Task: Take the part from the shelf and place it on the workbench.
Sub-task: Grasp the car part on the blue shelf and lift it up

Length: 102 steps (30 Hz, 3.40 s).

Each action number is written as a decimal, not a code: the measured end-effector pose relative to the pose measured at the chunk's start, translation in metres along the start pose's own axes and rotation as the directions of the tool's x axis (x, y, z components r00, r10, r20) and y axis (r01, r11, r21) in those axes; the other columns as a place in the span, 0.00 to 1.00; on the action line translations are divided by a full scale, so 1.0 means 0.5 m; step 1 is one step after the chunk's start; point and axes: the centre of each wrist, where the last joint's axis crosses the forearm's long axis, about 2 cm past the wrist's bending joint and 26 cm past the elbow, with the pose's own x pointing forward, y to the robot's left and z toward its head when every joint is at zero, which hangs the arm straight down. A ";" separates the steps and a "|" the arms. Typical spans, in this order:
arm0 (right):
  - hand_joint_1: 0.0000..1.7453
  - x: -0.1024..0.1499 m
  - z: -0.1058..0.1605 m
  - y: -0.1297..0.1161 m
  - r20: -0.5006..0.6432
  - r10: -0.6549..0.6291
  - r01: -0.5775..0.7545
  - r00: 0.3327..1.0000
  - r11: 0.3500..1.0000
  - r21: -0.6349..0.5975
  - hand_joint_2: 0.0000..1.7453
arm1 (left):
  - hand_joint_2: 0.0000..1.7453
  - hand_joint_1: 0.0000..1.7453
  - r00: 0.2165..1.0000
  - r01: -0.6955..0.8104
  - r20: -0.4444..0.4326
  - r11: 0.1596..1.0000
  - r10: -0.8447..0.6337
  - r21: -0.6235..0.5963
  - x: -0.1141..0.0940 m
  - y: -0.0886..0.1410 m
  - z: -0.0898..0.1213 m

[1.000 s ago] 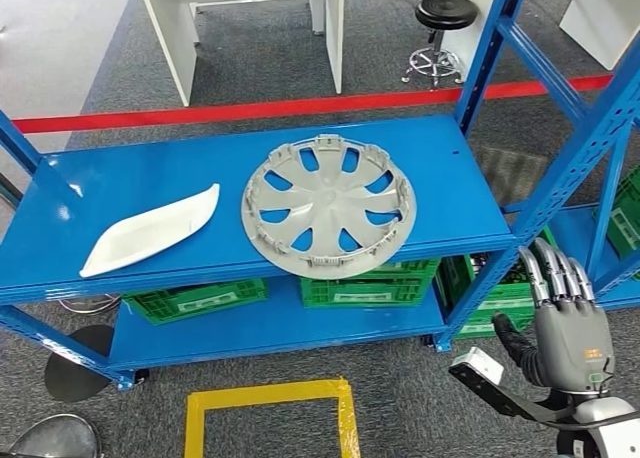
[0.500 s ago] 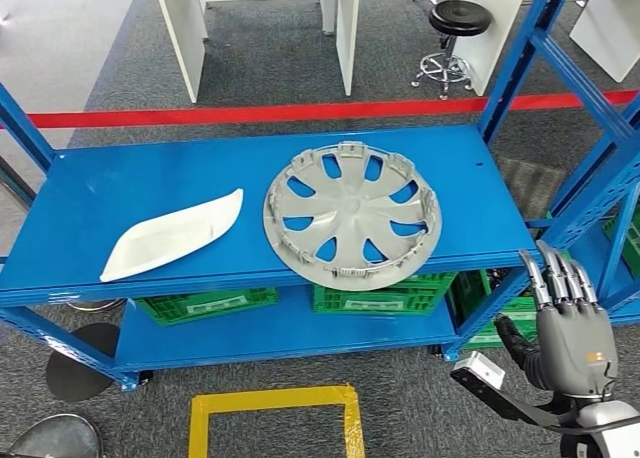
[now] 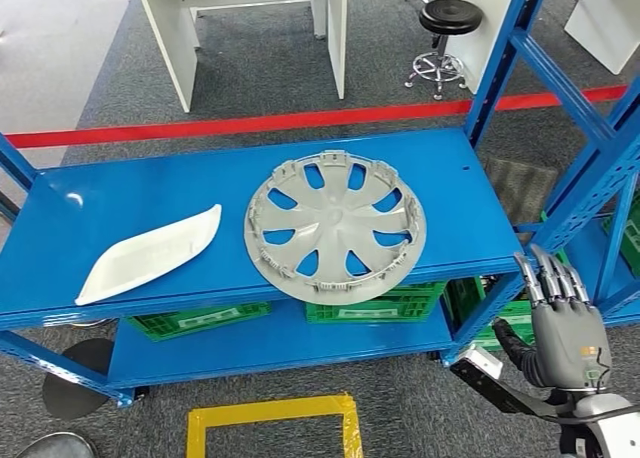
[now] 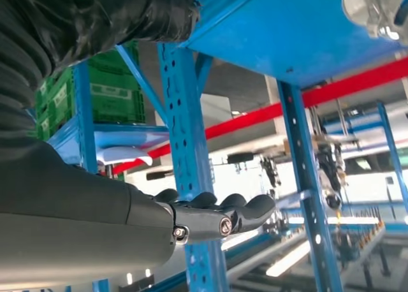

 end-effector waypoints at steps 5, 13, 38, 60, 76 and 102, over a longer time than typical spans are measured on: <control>0.00 -0.009 -0.005 0.001 -0.008 0.006 -0.006 1.000 0.999 0.041 1.00 | 1.00 0.00 1.000 -0.002 0.004 1.000 0.002 0.000 0.003 0.003 -0.001; 0.00 -0.016 -0.007 0.004 -0.012 0.016 -0.016 1.000 0.998 0.056 1.00 | 1.00 0.00 1.000 -0.001 0.003 1.000 0.001 -0.002 0.000 0.001 0.000; 0.00 -0.022 -0.010 0.006 -0.026 0.023 -0.021 0.999 0.996 0.088 1.00 | 1.00 0.00 1.000 0.002 0.000 0.999 -0.002 0.035 -0.003 0.004 0.000; 0.00 -0.015 -0.035 0.044 0.022 -0.145 0.132 0.989 0.944 0.302 1.00 | 1.00 0.00 1.000 0.015 0.005 1.000 -0.016 0.019 0.005 0.003 -0.001; 0.00 0.031 -0.068 0.024 0.184 -0.389 0.317 0.903 0.891 0.326 1.00 | 1.00 0.00 1.000 0.009 0.003 1.000 -0.009 0.004 0.001 -0.004 0.001; 0.00 0.037 -0.063 0.019 0.210 -0.359 0.286 0.909 0.906 0.311 1.00 | 1.00 0.00 1.000 0.009 0.002 1.000 -0.009 0.003 0.001 -0.003 0.001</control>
